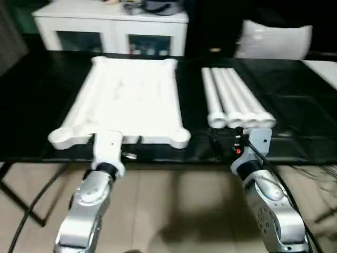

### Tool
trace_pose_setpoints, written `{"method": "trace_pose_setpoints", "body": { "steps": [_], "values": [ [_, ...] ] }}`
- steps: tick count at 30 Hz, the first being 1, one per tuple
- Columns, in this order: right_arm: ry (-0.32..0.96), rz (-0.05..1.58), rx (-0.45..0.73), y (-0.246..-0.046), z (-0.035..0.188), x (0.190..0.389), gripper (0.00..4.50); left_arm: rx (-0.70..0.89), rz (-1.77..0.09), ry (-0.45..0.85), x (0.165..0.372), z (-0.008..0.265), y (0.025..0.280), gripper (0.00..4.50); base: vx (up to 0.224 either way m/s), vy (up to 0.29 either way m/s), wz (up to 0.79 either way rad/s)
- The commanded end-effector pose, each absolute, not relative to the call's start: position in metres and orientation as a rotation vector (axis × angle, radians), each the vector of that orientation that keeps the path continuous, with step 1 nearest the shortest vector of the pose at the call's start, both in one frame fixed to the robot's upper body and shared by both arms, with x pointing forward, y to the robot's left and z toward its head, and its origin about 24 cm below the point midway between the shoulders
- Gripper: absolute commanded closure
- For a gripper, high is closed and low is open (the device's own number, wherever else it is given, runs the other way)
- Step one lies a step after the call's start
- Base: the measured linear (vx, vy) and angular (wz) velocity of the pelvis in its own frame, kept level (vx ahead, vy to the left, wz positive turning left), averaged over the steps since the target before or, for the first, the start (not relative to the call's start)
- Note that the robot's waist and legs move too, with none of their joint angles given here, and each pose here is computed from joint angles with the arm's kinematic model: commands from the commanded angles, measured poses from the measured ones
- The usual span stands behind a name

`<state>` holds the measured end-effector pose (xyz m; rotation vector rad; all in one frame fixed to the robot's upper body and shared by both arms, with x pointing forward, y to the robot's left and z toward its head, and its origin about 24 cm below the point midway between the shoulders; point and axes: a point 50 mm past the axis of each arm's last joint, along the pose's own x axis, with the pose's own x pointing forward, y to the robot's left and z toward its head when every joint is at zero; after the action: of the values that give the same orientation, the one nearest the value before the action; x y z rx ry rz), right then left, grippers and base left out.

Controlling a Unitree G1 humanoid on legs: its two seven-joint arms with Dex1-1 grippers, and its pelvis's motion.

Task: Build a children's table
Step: Move to table

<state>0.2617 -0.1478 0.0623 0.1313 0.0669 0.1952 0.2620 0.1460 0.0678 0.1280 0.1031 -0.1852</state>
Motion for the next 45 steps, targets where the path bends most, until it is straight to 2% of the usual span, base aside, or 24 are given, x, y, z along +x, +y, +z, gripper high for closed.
{"method": "trace_pose_setpoints", "body": {
  "steps": [1,26,31,35,40,45],
  "values": [
    [0.067,0.21,0.122,-0.145,0.062,0.265,0.0,0.143,-0.176,0.097,0.261,0.07,0.149,0.06,0.026,-0.149,0.09],
    [0.069,0.239,0.102,-0.133,0.065,0.278,0.0,0.206,-0.245,0.105,0.263,0.07,0.156,0.06,0.131,-0.011,0.02],
    [0.046,0.269,0.074,-0.13,0.07,0.28,0.0,0.231,-0.343,0.099,0.263,0.073,0.152,0.06,0.122,-0.046,0.05],
    [0.047,0.27,0.064,-0.132,0.07,0.279,0.0,0.248,-0.35,0.098,0.264,0.075,0.154,0.06,0.129,-0.012,-0.05],
    [0.052,0.292,0.033,-0.139,0.07,0.279,0.0,0.194,-0.421,0.107,0.266,0.078,0.156,0.06,0.14,0.057,0.01],
    [0.096,0.397,0.003,-0.139,0.07,0.277,0.0,0.201,-0.578,0.173,0.265,0.077,0.152,0.06,0.01,0.002,0.05]
  ]
}}
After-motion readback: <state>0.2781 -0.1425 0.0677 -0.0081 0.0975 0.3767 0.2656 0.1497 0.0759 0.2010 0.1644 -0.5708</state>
